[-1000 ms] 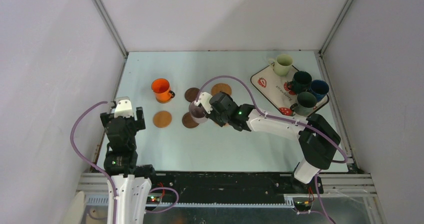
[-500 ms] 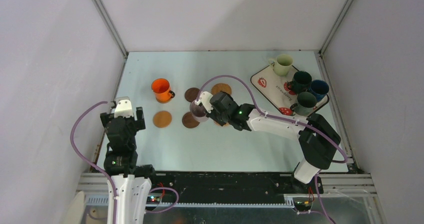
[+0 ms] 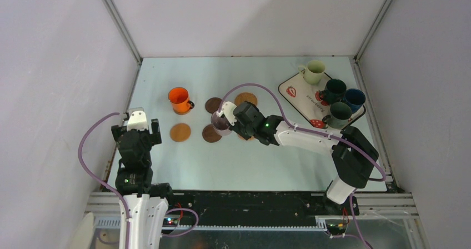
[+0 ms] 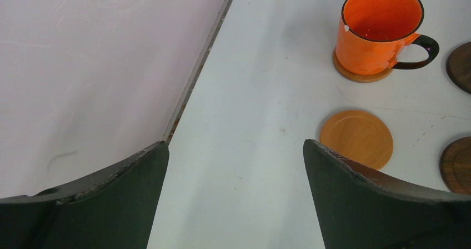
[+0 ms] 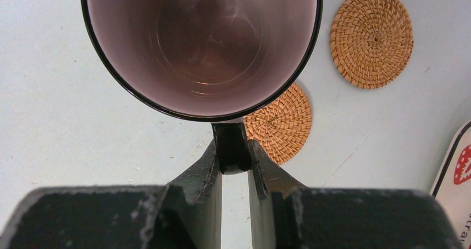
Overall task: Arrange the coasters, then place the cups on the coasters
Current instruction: Place the cup on the coaster.
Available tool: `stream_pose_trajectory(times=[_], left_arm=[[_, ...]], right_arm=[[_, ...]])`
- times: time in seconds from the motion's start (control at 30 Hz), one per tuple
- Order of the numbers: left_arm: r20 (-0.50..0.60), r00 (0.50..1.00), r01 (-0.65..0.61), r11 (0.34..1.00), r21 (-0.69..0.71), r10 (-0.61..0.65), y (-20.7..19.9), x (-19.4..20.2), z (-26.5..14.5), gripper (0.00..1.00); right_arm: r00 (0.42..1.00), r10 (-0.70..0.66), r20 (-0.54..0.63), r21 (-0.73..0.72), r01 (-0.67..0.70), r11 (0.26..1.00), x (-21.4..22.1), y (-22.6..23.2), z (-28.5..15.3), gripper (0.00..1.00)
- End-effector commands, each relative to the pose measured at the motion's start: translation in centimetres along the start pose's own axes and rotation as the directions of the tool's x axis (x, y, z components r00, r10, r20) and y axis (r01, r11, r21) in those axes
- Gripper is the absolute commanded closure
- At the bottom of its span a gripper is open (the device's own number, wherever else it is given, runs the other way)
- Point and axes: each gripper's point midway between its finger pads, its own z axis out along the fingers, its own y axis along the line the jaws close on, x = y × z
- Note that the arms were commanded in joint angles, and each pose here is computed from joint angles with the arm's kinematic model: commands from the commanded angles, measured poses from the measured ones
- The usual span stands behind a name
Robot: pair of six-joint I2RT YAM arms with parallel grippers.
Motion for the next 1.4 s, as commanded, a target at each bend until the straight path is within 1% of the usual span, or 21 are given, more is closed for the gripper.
stream_pose_trajectory(times=[0.0, 0.4, 0.7, 1.37], left_arm=[[0.036, 0.999, 0.000, 1.000, -0.022, 0.001, 0.5, -1.0, 0.2, 0.02], [0.023, 1.000, -0.009, 1.000, -0.017, 0.010, 0.3, -0.7, 0.4, 0.02], [-0.027, 0.999, -0.028, 1.000, -0.004, 0.028, 0.0, 0.1, 1.0, 0.02], [-0.034, 0.999, -0.026, 1.000, -0.005, 0.026, -0.1, 0.2, 1.1, 0.02]], right_arm=[[0.989, 0.010, 0.149, 0.041, -0.016, 0.999, -4.7, -1.2, -0.6, 1.00], [0.992, -0.015, 0.128, 0.032, 0.011, 0.999, -4.1, -0.9, 0.1, 1.00], [0.992, -0.022, 0.126, 0.035, 0.018, 0.999, -4.1, -0.9, 0.0, 1.00], [0.992, -0.026, 0.122, 0.045, 0.020, 0.999, -4.0, -1.2, -0.1, 1.00]])
